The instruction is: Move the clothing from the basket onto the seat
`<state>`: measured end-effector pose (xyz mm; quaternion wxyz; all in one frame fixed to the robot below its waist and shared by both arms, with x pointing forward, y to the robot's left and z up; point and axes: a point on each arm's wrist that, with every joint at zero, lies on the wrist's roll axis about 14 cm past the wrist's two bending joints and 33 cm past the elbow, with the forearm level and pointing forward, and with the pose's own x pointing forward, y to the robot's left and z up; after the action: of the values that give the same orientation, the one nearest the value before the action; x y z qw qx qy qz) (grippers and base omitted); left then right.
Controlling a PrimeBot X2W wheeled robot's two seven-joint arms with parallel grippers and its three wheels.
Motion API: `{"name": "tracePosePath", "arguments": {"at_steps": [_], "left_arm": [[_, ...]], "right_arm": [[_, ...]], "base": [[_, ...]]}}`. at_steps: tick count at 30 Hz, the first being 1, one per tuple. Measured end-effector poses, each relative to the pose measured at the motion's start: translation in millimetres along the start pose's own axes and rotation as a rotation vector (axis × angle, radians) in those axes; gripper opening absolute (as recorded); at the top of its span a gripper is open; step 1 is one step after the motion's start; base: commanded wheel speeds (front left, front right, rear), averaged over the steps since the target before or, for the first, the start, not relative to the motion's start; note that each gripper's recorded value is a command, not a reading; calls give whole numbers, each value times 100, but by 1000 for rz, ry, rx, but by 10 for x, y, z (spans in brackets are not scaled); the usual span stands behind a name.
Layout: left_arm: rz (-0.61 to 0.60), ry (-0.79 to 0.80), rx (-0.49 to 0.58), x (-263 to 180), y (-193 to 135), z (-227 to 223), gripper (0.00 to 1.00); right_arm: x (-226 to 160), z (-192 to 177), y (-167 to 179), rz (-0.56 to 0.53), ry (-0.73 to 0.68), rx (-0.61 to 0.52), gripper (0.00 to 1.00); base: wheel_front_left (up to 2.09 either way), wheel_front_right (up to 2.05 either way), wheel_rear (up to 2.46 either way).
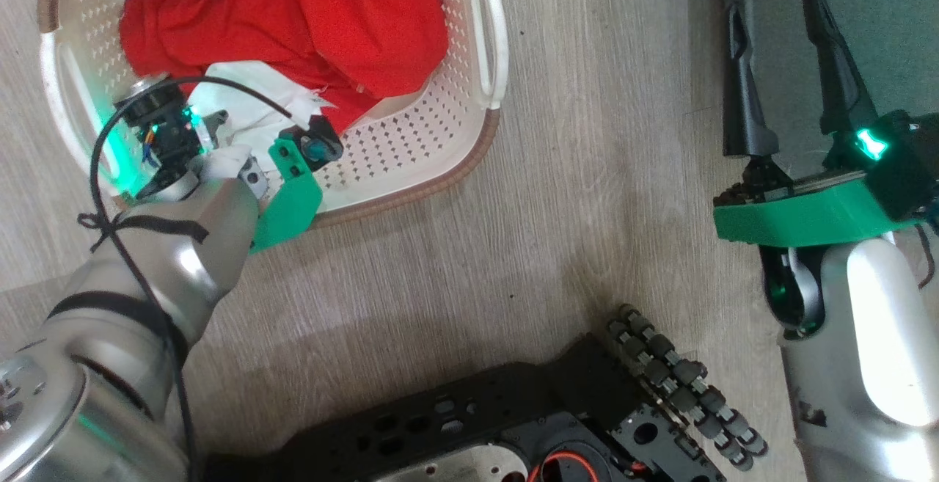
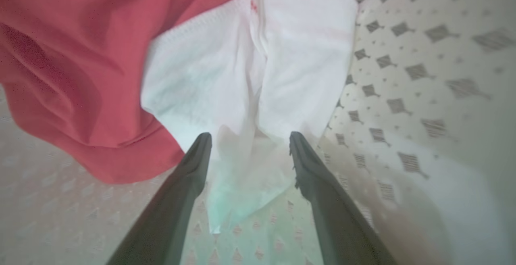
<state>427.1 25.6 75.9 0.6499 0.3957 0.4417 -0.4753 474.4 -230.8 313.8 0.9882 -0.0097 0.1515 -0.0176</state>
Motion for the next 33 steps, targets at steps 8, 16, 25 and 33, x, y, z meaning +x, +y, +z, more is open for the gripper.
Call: {"name": "tracePosePath", "arguments": {"at_steps": [8, 16, 25, 33], "left_arm": [[11, 11, 20, 12, -23, -24, 100], [41, 17, 11, 39, 114, -64, 100], [23, 51, 29, 43, 59, -118, 100], [8, 91, 54, 10, 65, -153, 0]], "right_arm": [[25, -8, 52, 12, -8, 7, 100], [-8, -116, 50, 5, 15, 13, 100], [54, -137, 152, 30, 5, 27, 100], [61, -104, 195, 42, -4, 34, 100]], "base": [[0, 0, 0], [0, 0, 0], [0, 0, 0], [0, 0, 0]]}}
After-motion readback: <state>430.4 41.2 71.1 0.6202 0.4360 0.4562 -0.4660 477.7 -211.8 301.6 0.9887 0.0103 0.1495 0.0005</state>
